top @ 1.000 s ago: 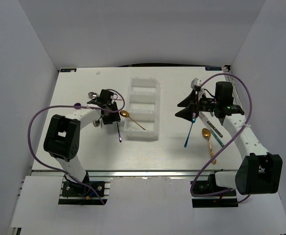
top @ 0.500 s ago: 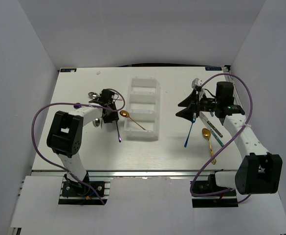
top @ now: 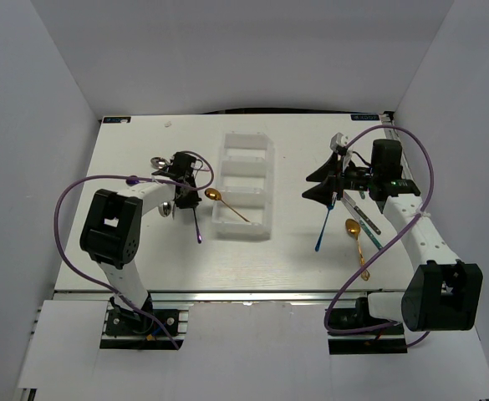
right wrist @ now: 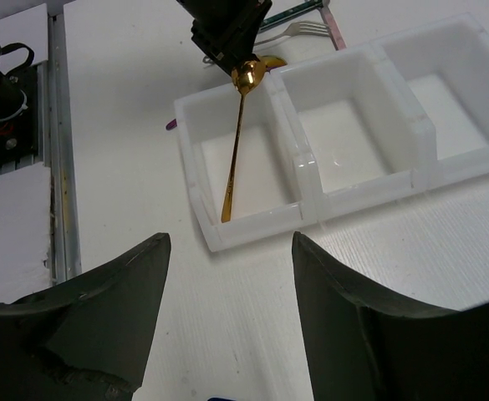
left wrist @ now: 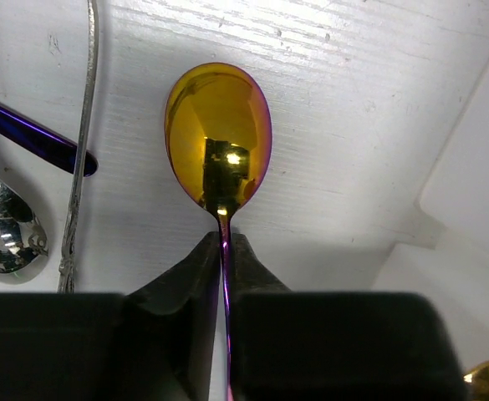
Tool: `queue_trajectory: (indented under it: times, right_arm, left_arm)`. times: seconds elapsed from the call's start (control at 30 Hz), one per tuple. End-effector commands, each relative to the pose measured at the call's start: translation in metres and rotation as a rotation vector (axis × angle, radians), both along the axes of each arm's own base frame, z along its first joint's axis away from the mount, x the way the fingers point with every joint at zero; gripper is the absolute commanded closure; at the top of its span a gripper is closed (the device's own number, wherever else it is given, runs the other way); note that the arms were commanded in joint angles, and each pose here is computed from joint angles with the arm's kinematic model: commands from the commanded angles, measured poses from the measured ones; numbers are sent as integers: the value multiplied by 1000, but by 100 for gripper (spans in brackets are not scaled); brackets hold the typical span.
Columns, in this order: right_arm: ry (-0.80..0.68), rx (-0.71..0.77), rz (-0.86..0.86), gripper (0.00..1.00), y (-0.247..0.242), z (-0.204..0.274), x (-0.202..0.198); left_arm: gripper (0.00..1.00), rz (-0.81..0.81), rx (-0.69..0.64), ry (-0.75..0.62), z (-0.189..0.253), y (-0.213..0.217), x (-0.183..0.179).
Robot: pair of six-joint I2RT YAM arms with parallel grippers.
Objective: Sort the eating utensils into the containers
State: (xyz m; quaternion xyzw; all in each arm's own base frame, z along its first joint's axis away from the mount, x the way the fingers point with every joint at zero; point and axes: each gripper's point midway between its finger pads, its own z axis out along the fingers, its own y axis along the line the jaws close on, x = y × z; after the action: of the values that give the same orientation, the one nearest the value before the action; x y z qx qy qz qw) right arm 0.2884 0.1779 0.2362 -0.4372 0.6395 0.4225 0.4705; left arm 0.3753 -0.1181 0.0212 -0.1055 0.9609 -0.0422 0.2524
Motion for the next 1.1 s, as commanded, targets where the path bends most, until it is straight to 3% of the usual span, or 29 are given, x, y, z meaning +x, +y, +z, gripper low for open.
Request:
queue_trajectory:
  times: [0.0, 0.23, 0.6, 0.7, 0.9, 1.07]
  right_arm:
    - [3, 19, 27, 34, 0, 3, -3]
    - [-2, 21, 25, 34, -1, 5, -4]
    - [0, 22, 20, 34, -3, 5, -3]
    - [3, 22, 18, 34, -4, 4, -2]
    - [7, 20, 13, 34, -4, 3, -1]
    - [10, 20, 5, 34, -6, 2, 0]
  left_arm:
    - [82, 1, -4, -69, 21, -1, 9]
    - [100, -2, -36, -120, 44, -2, 5]
    - [100, 37, -100, -298, 124, 7, -17]
    - [100, 34, -204, -405, 162, -3, -19]
    - [100, -74, -544, -658, 233, -50, -15]
    - [100, -98, -622, -794, 250, -78, -2]
